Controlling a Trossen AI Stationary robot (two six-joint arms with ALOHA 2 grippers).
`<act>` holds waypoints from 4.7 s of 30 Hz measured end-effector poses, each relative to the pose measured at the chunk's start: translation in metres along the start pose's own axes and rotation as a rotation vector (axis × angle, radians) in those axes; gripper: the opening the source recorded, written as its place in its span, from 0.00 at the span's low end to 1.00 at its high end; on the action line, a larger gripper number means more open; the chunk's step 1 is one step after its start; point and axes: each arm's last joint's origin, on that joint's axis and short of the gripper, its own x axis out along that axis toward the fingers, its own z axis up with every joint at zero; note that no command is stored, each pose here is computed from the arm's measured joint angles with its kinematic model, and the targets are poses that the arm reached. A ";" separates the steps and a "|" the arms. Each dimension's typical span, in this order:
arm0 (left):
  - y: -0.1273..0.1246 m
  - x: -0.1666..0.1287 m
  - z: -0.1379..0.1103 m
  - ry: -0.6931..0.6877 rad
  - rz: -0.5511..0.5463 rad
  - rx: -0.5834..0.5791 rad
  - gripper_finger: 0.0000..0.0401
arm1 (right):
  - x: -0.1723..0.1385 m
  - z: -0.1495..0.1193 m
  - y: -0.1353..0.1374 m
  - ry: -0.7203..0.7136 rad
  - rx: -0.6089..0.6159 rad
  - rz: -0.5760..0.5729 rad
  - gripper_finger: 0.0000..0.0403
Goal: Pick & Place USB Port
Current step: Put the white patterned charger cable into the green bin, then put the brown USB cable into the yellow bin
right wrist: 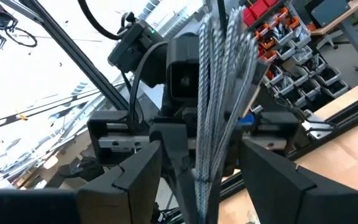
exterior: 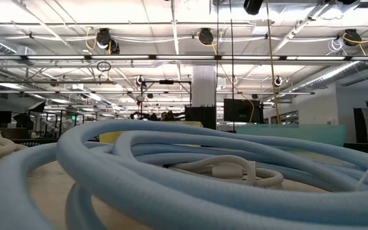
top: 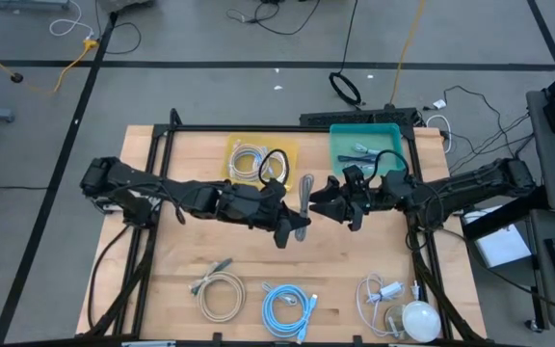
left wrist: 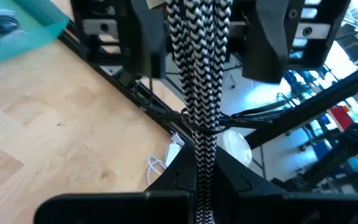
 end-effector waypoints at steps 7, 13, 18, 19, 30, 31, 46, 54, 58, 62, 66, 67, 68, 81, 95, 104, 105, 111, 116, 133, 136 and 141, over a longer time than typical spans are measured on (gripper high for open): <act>0.008 0.018 -0.009 0.072 -0.031 -0.018 0.03 | 0.000 0.004 -0.004 -0.017 0.009 -0.009 0.48; 0.011 0.021 -0.010 0.073 -0.020 -0.014 0.03 | 0.000 0.004 -0.005 -0.014 0.019 -0.021 0.19; 0.012 0.019 -0.007 0.066 -0.022 -0.007 0.04 | 0.000 0.005 -0.005 -0.009 0.004 -0.009 0.11; 0.011 0.019 -0.007 0.080 -0.036 0.000 0.06 | 0.000 0.005 -0.006 -0.003 0.004 -0.009 0.11; 0.005 0.011 -0.024 0.293 -0.094 -0.011 0.26 | -0.057 0.044 -0.023 0.031 -0.237 -0.405 0.11; 0.006 0.009 -0.025 0.306 -0.076 -0.015 0.26 | -0.066 0.048 -0.025 0.034 -0.274 -0.473 0.11; 0.006 0.003 -0.030 0.315 0.005 -0.013 0.27 | -0.101 0.089 -0.064 0.832 -1.021 -1.131 0.11; 0.004 0.002 -0.034 0.323 0.016 -0.027 0.27 | -0.092 0.062 -0.115 1.386 -1.122 -0.989 0.11; 0.001 0.000 -0.041 0.332 0.040 -0.021 0.27 | -0.090 0.055 -0.127 1.449 -1.194 -0.958 0.11; -0.001 -0.001 -0.046 0.333 0.062 -0.026 0.27 | -0.090 0.052 -0.131 1.454 -1.229 -0.962 0.11; -0.003 -0.002 -0.048 0.325 0.068 -0.024 0.27 | -0.090 0.053 -0.132 1.425 -1.234 -0.991 0.13; -0.003 -0.002 -0.048 0.325 0.069 -0.024 0.27 | -0.089 0.054 -0.133 1.404 -1.226 -1.006 0.17; -0.003 -0.002 -0.048 0.323 0.070 -0.023 0.27 | -0.089 0.055 -0.133 1.377 -1.218 -1.025 0.22; -0.001 -0.002 -0.048 0.345 0.080 -0.018 0.27 | -0.094 0.064 -0.125 1.210 -1.135 -1.198 0.65; 0.026 -0.075 -0.089 0.893 0.617 0.085 0.27 | -0.079 0.063 -0.009 0.634 -0.684 -0.827 0.65; 0.037 -0.081 -0.132 0.933 0.721 0.003 0.27 | -0.078 0.044 0.021 0.618 -0.502 -0.661 0.64; 0.037 -0.081 -0.136 0.935 0.715 -0.004 0.27 | -0.076 0.042 0.021 0.622 -0.496 -0.658 0.64; 0.022 -0.092 -0.158 0.949 0.691 -0.023 0.27 | -0.068 0.033 0.019 0.662 -0.489 -0.660 0.64; 0.011 -0.102 -0.174 0.931 0.715 -0.065 0.28 | -0.062 0.030 0.015 0.673 -0.490 -0.668 0.64; 0.037 -0.076 -0.233 0.982 0.905 -0.050 0.62 | -0.048 0.027 0.013 0.630 -0.476 -0.641 0.63; 0.041 -0.072 -0.240 0.992 0.929 -0.042 0.62 | -0.048 0.027 0.013 0.635 -0.449 -0.627 0.63; 0.045 -0.067 -0.249 1.009 0.952 -0.036 0.55 | -0.048 0.025 0.015 0.643 -0.421 -0.607 0.63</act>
